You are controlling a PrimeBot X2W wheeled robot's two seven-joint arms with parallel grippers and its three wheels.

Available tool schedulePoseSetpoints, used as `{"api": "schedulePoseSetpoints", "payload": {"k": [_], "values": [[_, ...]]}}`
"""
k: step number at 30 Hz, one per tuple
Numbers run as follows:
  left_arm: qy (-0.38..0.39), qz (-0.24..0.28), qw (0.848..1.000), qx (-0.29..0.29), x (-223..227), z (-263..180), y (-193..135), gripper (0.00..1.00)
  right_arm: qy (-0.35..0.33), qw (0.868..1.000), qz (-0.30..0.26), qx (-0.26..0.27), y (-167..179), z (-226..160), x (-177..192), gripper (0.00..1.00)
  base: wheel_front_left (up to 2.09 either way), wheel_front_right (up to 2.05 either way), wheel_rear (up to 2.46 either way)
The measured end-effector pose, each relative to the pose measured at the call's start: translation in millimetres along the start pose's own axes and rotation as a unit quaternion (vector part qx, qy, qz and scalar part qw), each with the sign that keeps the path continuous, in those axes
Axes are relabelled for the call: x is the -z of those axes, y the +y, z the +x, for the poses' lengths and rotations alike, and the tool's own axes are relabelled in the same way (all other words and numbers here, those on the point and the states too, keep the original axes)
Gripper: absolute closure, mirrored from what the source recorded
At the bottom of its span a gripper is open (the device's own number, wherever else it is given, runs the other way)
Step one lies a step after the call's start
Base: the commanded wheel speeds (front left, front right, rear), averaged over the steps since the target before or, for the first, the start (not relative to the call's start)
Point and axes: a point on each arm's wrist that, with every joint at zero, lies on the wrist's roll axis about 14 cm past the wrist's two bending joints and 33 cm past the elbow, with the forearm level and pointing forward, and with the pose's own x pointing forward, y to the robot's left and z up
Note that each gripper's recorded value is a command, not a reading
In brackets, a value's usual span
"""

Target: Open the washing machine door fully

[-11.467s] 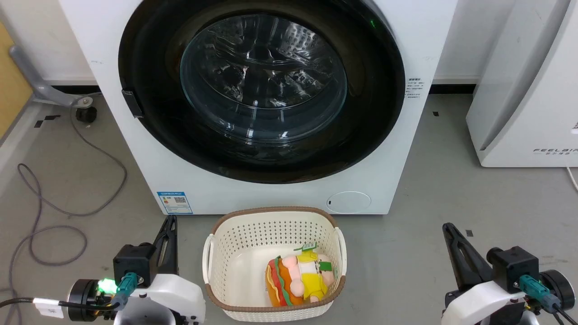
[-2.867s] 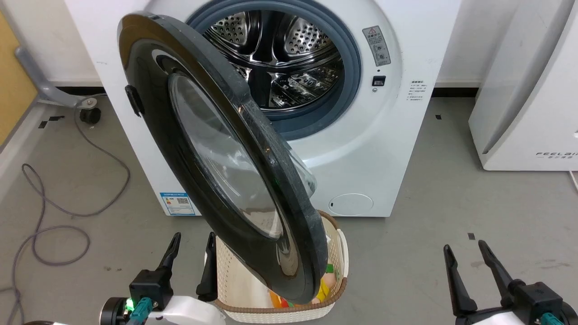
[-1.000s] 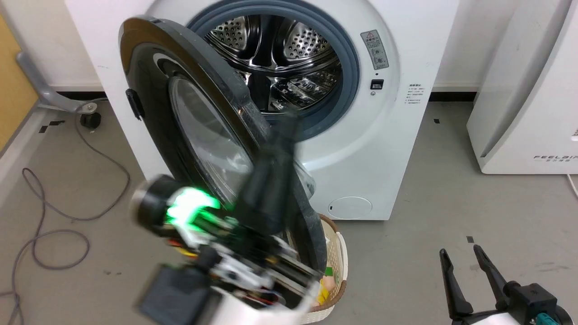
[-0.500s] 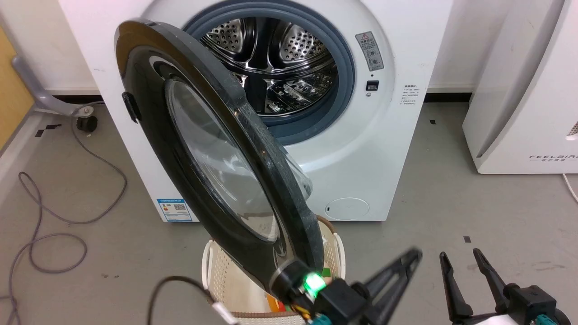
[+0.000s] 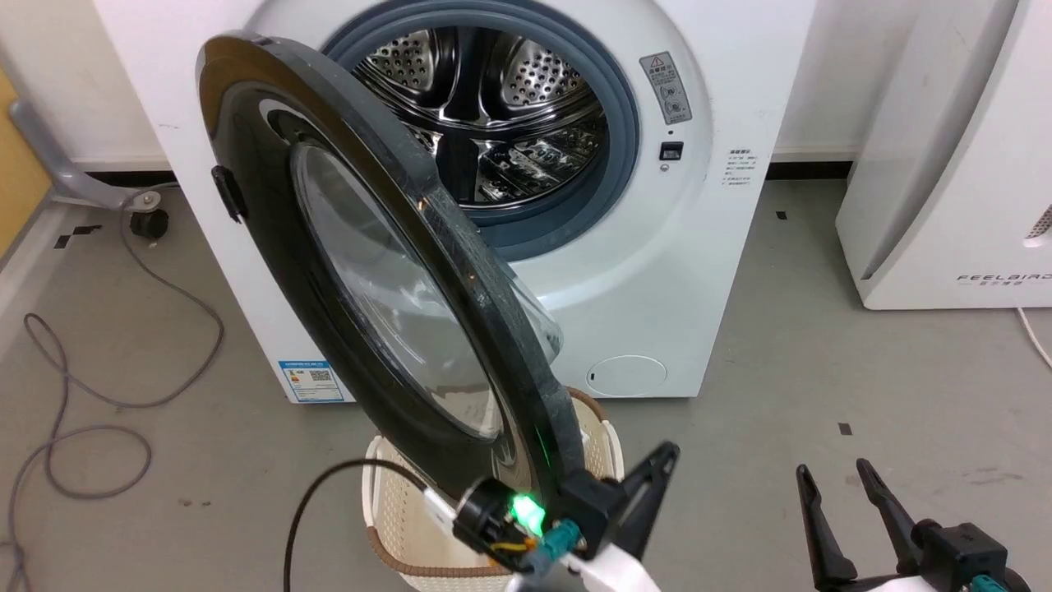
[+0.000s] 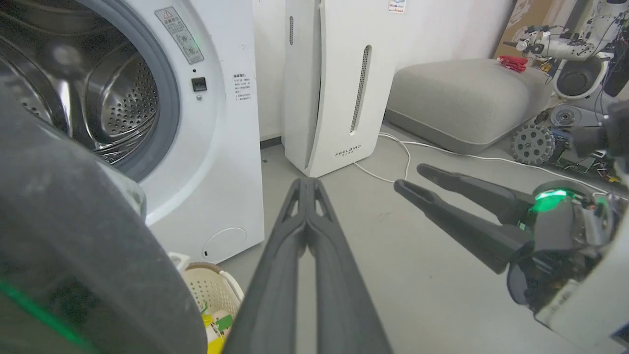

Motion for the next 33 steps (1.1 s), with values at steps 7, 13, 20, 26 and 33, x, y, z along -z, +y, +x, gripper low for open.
{"api": "schedulePoseSetpoints", "payload": {"k": [7,13,20,26,33], "values": [[-0.023,0.007,0.999,-0.028,-12.9,15.1,19.9,1.00,0.005,1.000,0.005,0.003,-1.2,-1.3,3.5,0.00,0.00,0.00,0.00],[-0.016,0.009,0.999,-0.050,-7.8,20.5,32.3,1.00,0.012,1.000,0.009,0.005,-2.2,-3.1,7.7,0.00,0.00,0.00,0.00],[0.006,0.006,0.998,-0.065,8.5,16.5,37.5,1.00,0.016,1.000,0.012,0.007,-3.2,-4.1,10.4,0.00,0.00,0.00,0.00],[0.009,0.004,0.997,-0.081,12.8,13.3,44.5,1.00,0.018,1.000,0.014,0.002,0.0,-2.1,11.5,0.00,0.00,0.00,0.00],[0.009,0.002,0.996,-0.091,17.4,4.2,46.3,1.00,0.018,1.000,0.014,0.001,1.1,-3.4,11.8,0.00,0.00,0.00,0.00]]}}
